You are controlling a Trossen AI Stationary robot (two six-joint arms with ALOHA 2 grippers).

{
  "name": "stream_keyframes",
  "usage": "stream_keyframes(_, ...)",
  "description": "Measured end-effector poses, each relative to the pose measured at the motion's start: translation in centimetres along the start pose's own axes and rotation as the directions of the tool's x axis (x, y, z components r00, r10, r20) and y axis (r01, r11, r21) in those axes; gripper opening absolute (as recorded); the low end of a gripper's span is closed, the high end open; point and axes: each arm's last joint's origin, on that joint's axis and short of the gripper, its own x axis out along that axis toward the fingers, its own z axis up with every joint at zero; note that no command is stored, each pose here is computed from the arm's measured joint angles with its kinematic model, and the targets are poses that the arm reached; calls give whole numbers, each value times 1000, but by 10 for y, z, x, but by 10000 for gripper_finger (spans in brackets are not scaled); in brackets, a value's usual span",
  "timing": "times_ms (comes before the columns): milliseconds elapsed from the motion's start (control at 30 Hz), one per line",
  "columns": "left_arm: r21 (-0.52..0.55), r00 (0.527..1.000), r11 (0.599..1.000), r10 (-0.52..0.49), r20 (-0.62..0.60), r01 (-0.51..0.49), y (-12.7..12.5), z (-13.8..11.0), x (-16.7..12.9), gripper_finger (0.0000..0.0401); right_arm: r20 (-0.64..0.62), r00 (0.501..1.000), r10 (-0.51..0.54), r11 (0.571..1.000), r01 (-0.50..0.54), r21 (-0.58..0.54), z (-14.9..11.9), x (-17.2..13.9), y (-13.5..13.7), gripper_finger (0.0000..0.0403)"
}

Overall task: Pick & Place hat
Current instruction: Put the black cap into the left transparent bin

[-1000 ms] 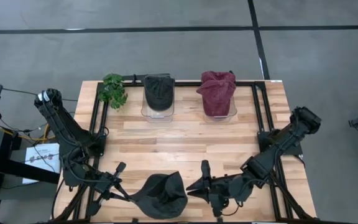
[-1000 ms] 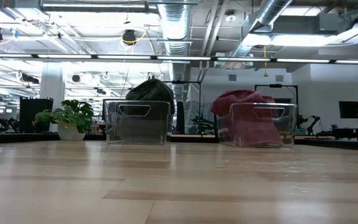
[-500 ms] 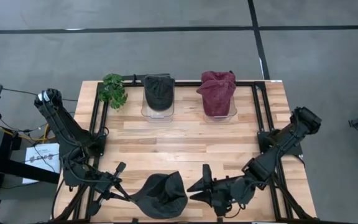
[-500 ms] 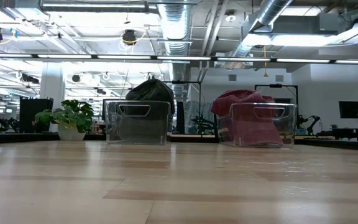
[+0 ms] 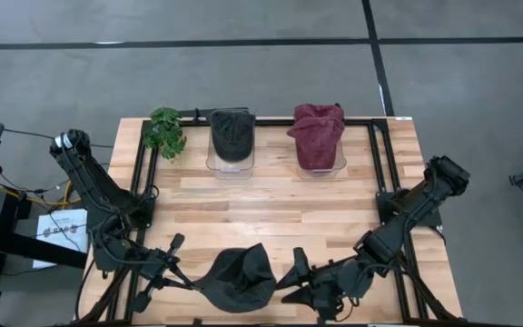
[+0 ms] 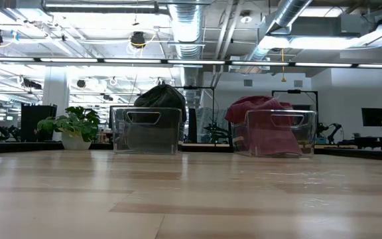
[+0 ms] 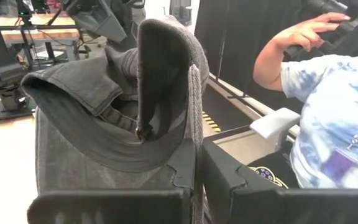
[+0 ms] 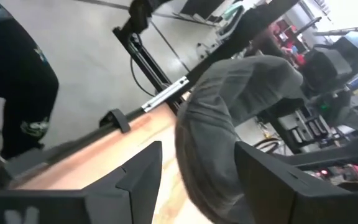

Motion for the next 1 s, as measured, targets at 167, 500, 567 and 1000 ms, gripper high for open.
stream_keyframes(167, -7, 1000, 1000, 11, 5, -11, 3, 1, 1, 17, -12, 1000, -19, 1000, 19, -8, -7, 4, -9, 176)
stream_keyframes(500, -17, 999, 1000, 9, 38, -8, 2, 4, 1, 17, 5, 999, 35, 999, -35, 17, -25, 13, -27, 158)
stream_keyframes(567, -3, 999, 1000, 8, 46, -8, 2, 5, 1, 17, 2, 999, 34, 999, -34, 14, -27, 14, -30, 155)
stream_keyframes(1000, 35, 996, 998, 56, 70, -58, 8, 8, 3, 17, 71, 994, 81, 995, -77, -64, -36, 18, -41, 50)
